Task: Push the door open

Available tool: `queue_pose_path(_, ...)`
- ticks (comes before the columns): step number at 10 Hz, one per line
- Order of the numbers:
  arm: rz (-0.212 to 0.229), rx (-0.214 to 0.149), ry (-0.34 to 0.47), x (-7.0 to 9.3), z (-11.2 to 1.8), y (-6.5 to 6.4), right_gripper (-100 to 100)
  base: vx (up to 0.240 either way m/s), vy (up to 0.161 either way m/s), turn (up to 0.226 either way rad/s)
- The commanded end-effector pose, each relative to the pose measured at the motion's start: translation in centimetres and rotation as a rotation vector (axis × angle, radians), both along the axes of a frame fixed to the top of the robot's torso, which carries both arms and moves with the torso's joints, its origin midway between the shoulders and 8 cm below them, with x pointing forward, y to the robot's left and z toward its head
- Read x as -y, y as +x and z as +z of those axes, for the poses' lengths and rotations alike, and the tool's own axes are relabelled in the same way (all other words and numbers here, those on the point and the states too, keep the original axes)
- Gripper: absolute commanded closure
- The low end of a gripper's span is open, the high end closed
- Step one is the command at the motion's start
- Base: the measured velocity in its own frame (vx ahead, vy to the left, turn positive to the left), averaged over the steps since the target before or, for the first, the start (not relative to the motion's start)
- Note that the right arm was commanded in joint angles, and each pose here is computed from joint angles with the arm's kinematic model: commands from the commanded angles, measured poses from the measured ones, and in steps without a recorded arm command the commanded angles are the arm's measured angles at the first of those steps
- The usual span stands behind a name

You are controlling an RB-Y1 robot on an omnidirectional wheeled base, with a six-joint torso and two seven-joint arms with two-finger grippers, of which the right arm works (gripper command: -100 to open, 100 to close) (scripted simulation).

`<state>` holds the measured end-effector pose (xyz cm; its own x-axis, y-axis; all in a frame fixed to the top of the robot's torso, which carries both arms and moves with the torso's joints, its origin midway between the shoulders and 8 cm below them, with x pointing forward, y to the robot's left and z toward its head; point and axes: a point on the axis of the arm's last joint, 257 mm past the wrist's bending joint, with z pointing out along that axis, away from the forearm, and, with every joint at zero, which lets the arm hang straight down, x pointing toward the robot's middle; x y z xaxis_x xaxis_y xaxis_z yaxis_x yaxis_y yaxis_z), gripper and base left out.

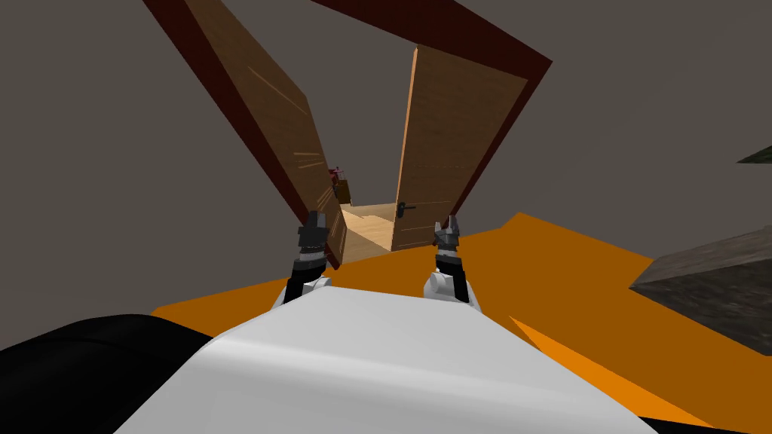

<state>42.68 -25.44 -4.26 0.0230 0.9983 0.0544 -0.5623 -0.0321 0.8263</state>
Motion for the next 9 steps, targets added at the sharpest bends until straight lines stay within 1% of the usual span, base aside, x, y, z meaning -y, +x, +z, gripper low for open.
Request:
queue_pose_path(1,0.005,-0.025,-0.001,-0.4,-1.3,0.7,-100,0.071,-0.067,0.027)
queue_pose_path(3,0.023,-0.071,-0.007,-1.3,-3.2,2.4,-100,0.060,-0.058,0.051)
queue_pose_path(4,0.023,-0.077,-0.007,-1.3,-3.5,2.4,-100,0.051,-0.055,0.026)
queue_pose_path(6,0.040,-0.127,-0.013,-2.3,-5.7,4.1,-100,0.069,-0.073,0.058)
queue_pose_path(7,0.050,-0.143,-0.017,-2.9,-6.3,4.8,-100,0.087,-0.098,0.083)
queue_pose_path(8,0.050,-0.156,-0.017,-2.8,-7.0,4.9,-100,0.060,-0.075,0.017)
queue_pose_path(9,0.059,-0.182,-0.021,-3.4,-8.1,5.7,-100,0.057,-0.060,0.029)
